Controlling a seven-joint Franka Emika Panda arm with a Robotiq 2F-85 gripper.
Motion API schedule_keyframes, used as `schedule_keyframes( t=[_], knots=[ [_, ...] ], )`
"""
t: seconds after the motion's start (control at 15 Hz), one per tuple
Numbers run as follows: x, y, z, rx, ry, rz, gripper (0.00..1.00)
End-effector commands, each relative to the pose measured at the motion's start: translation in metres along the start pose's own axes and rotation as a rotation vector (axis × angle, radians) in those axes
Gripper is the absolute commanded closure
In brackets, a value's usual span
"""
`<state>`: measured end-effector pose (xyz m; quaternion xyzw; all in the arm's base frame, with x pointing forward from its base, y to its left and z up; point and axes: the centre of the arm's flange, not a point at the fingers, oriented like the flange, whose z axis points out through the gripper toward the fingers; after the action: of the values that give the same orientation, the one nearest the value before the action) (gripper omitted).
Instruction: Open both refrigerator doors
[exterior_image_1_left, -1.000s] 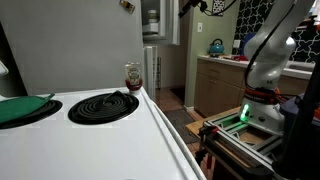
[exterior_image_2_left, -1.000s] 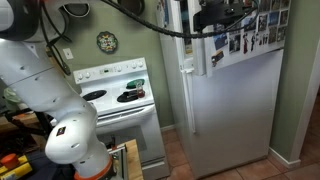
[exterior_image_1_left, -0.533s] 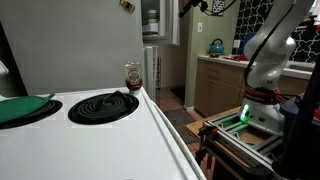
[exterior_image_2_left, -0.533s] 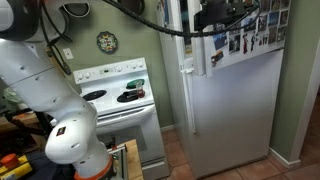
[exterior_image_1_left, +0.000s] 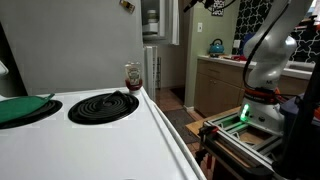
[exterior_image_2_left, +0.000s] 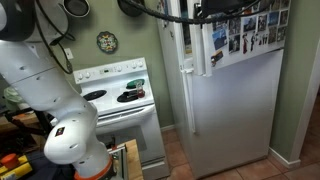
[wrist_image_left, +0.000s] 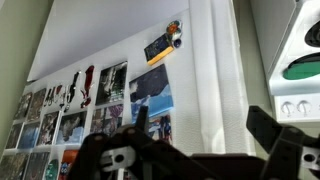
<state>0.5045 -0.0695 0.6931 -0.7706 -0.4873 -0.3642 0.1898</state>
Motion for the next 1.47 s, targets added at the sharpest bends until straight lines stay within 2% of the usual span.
schedule_keyframes(
  t=[0.0, 0.33, 0.67, 1.07, 1.4],
  knots=[
    [-0.004, 0.011, -0.032, 0.042, 0.037, -0.050, 0.00],
    [0.007, 0.002, -0.072, 0.059, 0.055, -0.071, 0.00],
    [0.020, -0.012, -0.101, 0.028, 0.028, 0.002, 0.00],
    [0.027, -0.021, -0.112, 0.005, -0.025, 0.051, 0.00],
    [0.025, -0.022, -0.112, -0.006, -0.057, 0.025, 0.00]
  ],
)
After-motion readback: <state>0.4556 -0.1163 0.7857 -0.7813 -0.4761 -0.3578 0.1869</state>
